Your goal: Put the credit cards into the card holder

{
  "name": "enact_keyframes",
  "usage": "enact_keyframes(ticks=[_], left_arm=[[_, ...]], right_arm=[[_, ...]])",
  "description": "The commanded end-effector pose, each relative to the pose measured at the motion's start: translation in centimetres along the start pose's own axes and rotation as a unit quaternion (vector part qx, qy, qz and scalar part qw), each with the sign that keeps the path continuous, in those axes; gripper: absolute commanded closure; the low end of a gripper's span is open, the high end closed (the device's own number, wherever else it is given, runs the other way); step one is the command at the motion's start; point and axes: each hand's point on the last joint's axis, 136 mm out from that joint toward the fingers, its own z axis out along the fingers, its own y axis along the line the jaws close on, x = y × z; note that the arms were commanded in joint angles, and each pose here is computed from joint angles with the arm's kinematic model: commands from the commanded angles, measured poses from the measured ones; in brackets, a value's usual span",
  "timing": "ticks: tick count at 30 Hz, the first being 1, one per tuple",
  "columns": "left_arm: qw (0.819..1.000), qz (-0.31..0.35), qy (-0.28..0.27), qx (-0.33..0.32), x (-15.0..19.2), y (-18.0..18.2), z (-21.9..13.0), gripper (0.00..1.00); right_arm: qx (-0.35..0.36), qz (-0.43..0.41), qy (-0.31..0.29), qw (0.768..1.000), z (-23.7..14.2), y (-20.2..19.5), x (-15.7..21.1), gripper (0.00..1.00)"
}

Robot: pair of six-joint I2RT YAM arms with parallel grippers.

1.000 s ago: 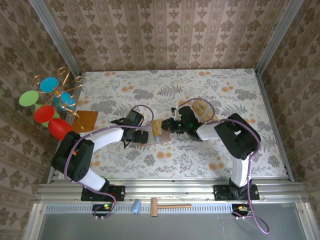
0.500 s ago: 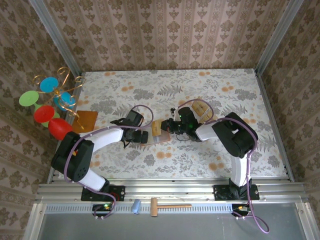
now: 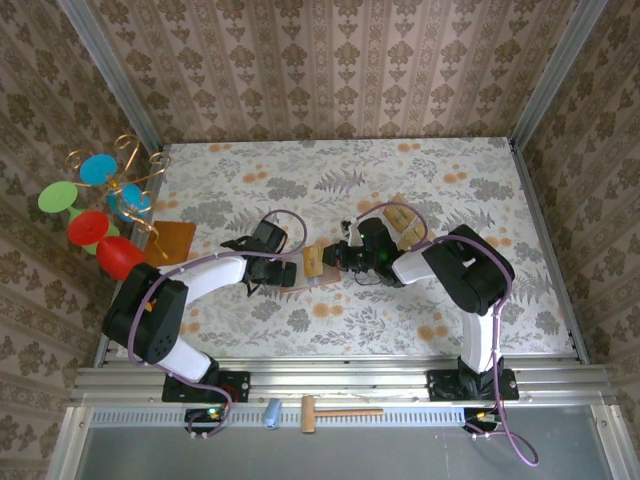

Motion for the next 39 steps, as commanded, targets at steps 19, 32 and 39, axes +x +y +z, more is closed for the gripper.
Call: enact_keyframes(ticks=[19, 32, 39], left_arm=[[1.0, -0.005, 0.022, -0.018, 1.6, 1.1, 0.2, 0.0], [1.0, -0.006, 0.022, -0.018, 1.7, 1.1, 0.1, 0.0], [1.0, -0.005, 0.021, -0.018, 1.7, 1.2, 0.1, 0.0]], right_arm=[[0.007, 0.02, 0.025, 0.999, -0.2, -2.2, 2.3, 1.0], [0.0, 0.022, 0.045, 0.999, 0.1, -2.2, 2.9, 1.0], [-0.002, 0.027, 0.058, 0.998, 0.6, -2.3, 3.2, 1.0]])
